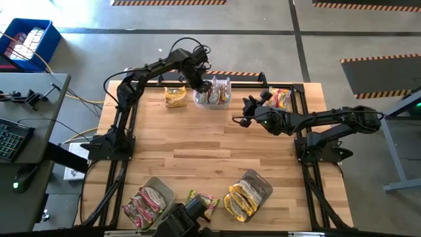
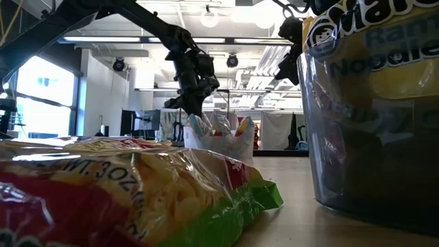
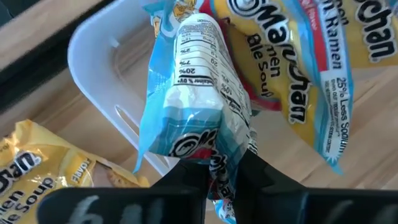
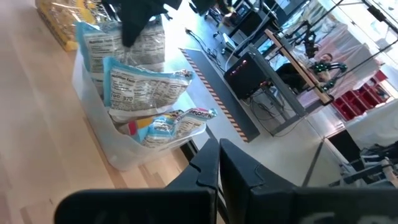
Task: Sort Maruchan noodles
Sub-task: Put the light blue noodle pack into the transparent bin, then put the yellow noodle pack into the black bin
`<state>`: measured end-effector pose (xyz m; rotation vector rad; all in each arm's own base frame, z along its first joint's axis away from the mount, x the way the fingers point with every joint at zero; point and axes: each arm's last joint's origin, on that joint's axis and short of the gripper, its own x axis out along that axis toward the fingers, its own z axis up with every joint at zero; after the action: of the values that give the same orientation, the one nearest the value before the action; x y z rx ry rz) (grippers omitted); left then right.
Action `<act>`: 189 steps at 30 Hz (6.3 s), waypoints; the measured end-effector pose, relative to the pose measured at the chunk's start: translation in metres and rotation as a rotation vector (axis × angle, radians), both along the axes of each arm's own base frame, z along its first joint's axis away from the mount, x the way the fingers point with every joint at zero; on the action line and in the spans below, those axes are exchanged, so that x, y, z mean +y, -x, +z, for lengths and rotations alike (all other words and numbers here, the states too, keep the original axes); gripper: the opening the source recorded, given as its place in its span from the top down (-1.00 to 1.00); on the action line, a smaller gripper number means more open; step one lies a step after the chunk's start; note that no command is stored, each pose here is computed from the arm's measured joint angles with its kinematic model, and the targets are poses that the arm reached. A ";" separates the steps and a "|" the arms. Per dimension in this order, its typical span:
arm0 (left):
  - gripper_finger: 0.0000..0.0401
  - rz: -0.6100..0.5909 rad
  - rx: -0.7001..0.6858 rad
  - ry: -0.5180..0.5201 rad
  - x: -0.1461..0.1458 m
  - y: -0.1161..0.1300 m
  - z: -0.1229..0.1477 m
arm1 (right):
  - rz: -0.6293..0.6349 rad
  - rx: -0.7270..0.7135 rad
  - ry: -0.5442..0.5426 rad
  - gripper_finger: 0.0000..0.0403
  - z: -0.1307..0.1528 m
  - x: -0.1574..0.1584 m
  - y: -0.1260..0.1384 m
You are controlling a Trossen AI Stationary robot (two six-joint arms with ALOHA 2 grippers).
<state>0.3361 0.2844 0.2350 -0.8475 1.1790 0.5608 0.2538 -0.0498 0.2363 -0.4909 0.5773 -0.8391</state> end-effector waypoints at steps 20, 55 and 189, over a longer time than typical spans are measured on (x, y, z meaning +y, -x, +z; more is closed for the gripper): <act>0.59 -0.055 -0.174 -0.054 0.004 -0.015 0.007 | 0.018 -0.010 -0.028 1.00 0.000 -0.007 0.001; 0.55 -0.064 -0.182 -0.091 0.021 -0.015 -0.012 | 0.049 -0.029 -0.057 1.00 -0.001 -0.007 0.000; 0.31 -0.404 0.325 -0.114 0.049 0.138 -0.046 | 0.243 -0.323 -0.096 1.00 -0.030 -0.011 0.029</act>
<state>0.1979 0.3332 0.1894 -0.4097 1.5517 0.4352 0.2253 -0.0605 0.2061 -0.3212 0.2520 -0.6379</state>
